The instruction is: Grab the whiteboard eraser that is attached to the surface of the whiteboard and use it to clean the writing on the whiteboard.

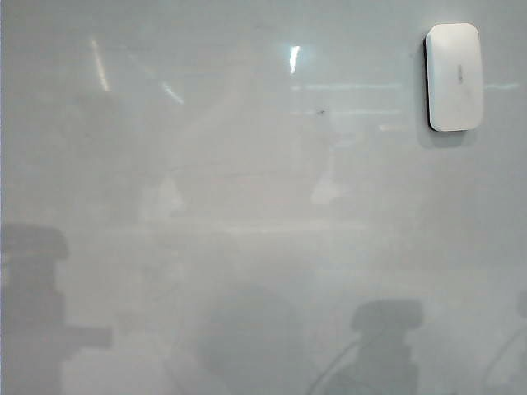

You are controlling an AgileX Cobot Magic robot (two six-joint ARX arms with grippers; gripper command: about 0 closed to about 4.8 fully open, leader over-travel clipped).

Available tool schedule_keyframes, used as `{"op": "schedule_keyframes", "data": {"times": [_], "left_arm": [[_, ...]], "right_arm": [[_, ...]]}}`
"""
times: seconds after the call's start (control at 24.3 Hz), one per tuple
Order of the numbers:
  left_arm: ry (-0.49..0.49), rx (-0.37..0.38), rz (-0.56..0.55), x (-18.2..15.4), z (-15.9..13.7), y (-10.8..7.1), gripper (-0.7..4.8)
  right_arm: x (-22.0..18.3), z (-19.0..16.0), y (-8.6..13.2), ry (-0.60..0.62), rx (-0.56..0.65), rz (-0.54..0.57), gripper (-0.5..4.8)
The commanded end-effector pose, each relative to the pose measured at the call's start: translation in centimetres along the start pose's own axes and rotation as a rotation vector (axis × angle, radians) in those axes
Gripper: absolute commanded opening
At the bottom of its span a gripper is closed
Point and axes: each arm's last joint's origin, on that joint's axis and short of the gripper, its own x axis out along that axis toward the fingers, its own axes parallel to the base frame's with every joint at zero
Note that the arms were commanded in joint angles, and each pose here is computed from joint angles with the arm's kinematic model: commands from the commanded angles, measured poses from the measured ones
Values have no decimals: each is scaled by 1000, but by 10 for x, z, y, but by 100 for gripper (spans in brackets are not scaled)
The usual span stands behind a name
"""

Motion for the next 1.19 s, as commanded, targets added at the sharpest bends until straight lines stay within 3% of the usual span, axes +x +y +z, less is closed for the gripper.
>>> {"op": "schedule_keyframes", "data": {"times": [0.04,0.25,0.53,1.19], "left_arm": [[-5,-14,3,9,-17,0,-5],[43,-107,3,17,-41,-2,-4],[82,-102,59,18,-47,0,-4],[84,-108,51,18,-48,-1,-4]], "right_arm": [[-1,2,0,-5,0,-5,-5],[-1,2,0,-5,0,-5,-5],[-1,2,0,-5,0,-5,-5],[-1,2,0,-5,0,-5,-5]]}}
